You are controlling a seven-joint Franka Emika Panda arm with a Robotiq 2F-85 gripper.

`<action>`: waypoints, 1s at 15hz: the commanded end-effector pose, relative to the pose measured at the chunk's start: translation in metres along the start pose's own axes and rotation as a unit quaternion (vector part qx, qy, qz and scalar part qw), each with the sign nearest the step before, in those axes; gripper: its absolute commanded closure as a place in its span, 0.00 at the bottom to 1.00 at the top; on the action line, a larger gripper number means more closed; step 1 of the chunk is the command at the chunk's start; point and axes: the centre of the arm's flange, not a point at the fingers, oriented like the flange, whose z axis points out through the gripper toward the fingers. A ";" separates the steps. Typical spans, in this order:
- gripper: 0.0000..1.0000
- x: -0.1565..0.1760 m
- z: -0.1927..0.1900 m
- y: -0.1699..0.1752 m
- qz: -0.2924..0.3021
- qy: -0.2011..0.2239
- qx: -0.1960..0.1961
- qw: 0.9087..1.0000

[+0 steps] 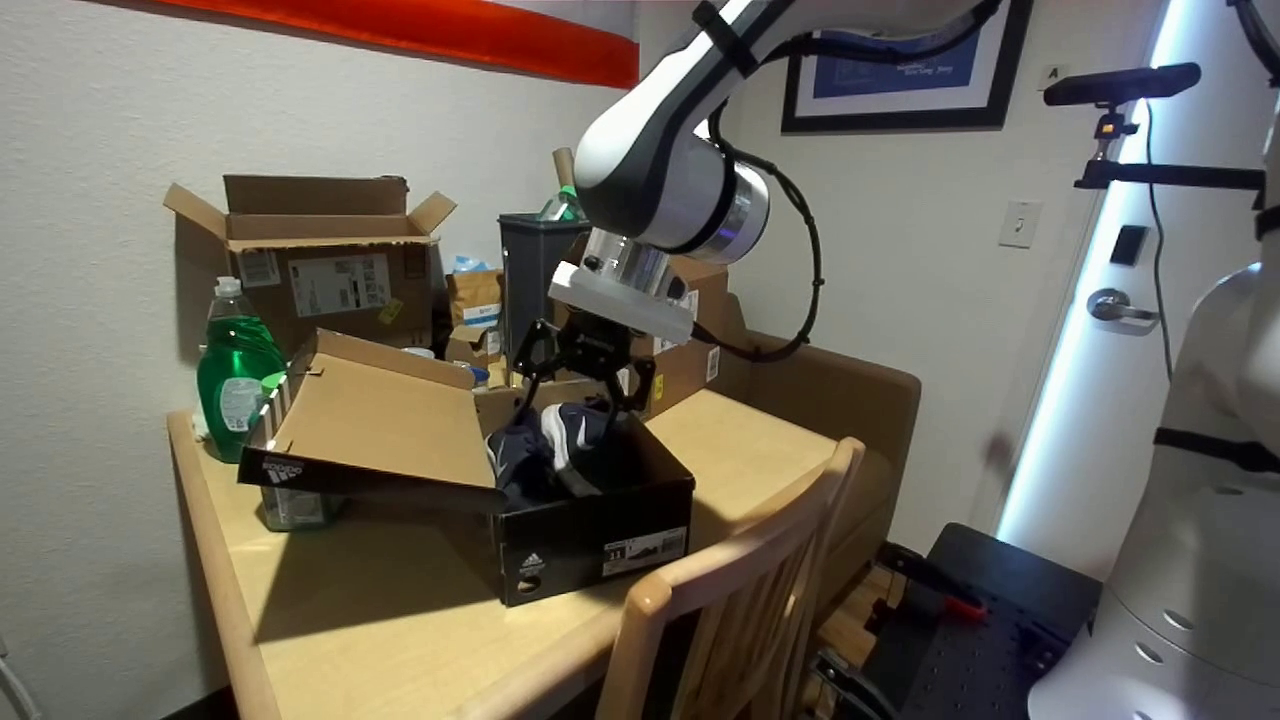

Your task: Remove the shoes from the box

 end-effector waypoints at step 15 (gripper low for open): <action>0.00 0.029 0.003 -0.032 -0.007 -0.050 -0.011 0.999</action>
